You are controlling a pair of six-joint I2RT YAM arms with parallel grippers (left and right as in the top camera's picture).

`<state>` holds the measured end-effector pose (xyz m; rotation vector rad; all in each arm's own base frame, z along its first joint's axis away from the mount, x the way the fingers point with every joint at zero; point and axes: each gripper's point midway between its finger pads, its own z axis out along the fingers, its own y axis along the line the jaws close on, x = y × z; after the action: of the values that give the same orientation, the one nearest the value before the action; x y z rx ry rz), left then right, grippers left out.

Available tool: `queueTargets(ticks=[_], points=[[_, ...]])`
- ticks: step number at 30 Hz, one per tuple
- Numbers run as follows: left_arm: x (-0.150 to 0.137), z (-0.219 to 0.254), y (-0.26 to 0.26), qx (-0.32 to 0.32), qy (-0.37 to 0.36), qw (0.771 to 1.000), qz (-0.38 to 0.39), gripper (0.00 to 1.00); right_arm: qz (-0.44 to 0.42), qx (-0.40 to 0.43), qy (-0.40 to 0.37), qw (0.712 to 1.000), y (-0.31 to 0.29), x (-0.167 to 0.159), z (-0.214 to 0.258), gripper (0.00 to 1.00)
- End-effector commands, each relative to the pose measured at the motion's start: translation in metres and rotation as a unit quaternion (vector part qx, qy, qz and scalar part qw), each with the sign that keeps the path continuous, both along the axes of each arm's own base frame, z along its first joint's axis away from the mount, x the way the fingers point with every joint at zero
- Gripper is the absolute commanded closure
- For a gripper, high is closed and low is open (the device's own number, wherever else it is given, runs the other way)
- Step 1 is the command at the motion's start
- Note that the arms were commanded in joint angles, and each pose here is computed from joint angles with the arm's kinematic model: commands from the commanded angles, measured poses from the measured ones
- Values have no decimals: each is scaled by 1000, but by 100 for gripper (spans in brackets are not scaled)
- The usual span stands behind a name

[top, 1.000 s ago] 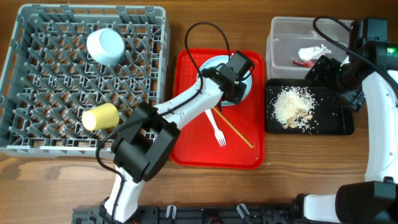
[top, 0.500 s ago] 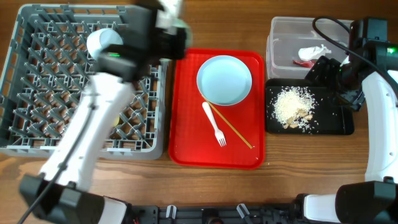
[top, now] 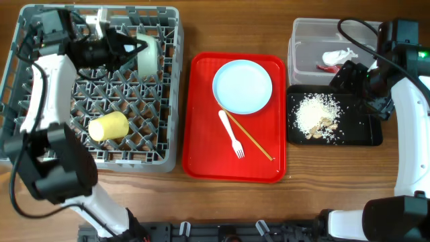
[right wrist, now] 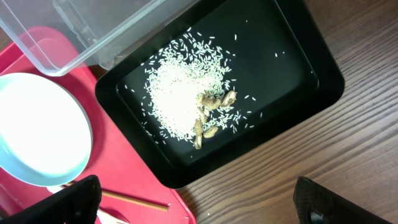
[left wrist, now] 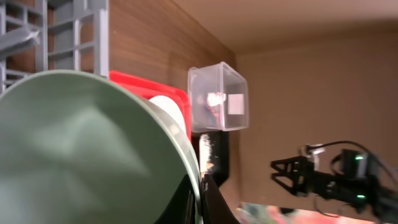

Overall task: Sort waste into correct bins and load items into the dishwasher rack
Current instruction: 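Place the green bowl into the dish rack with the left gripper, then reach the left gripper to the white fork on the red tray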

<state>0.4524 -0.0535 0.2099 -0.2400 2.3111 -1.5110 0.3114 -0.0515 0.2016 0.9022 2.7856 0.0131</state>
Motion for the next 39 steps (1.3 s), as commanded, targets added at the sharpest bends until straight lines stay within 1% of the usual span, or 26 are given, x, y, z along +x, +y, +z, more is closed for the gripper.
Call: queueTargets(ticks=[1, 4, 9, 10, 12, 14, 15, 17, 20, 22, 25, 28, 29, 31, 33, 34, 35, 36, 39], points=[[0, -13, 8, -61, 32, 998, -5, 96, 5, 2, -17, 1000, 2, 2, 10, 0], [2, -30, 23, -63, 58, 996, 14, 96, 5, 2, -17, 1000, 2, 2, 10, 0], [-3, -66, 66, 12, 124, 989, 84, 96, 15, 0, -17, 1000, 2, 2, 10, 0], [-5, -69, 72, 18, 131, 987, 92, 93, 15, 0, -17, 1000, 2, 2, 10, 0], [-10, -79, 89, 41, 152, 981, 116, 80, 15, 0, -17, 1000, 2, 2, 10, 0], [-14, -84, 105, 54, 165, 976, 136, 56, 15, 0, -17, 1000, 2, 2, 10, 0], [-14, -85, 111, 55, 164, 975, 142, 27, 15, 0, -17, 1000, 2, 2, 10, 0], [-16, -85, 118, 53, 165, 973, 151, 0, 15, 0, -17, 1000, 2, 2, 10, 0], [-18, -83, 134, 51, 163, 971, 168, 0, 16, 0, -16, 1000, 2, 2, 10, 0], [-19, -73, 142, 55, 149, 971, 179, 0, 16, 0, -15, 1000, 2, 1, 10, 0], [-19, -44, 146, 75, 104, 974, 188, 0, 16, 0, -16, 1000, 2, 2, 10, 0], [-24, -9, 143, 132, 63, 968, 202, 0, 16, 0, -15, 1000, 2, 1, 10, 0], [-26, 1, 139, 160, 52, 964, 206, 0, 16, 0, -15, 1000, 2, 1, 10, 0], [-35, 17, 122, 222, 42, 952, 207, 0, 16, 0, -15, 1000, 2, 1, 10, 0], [-49, 19, 104, 282, 78, 929, 227, 0, 16, 0, -15, 1000, 2, 1, 10, 0], [-55, 18, 92, 299, 94, 922, 228, 0, 16, 0, -15, 1000, 2, 1, 10, 0], [-64, 16, 69, 309, 111, 921, 211, 0, 17, 0, -15, 1000, 2, 1, 10, 0], [-68, 14, 46, 310, 114, 926, 183, 0, 22, -1, -15, 1000, 2, 1, 10, 0], [-77, 11, -11, 319, 99, 936, 111, 0, 30, 1, -15, 999, 3, 1, 10, 0]])
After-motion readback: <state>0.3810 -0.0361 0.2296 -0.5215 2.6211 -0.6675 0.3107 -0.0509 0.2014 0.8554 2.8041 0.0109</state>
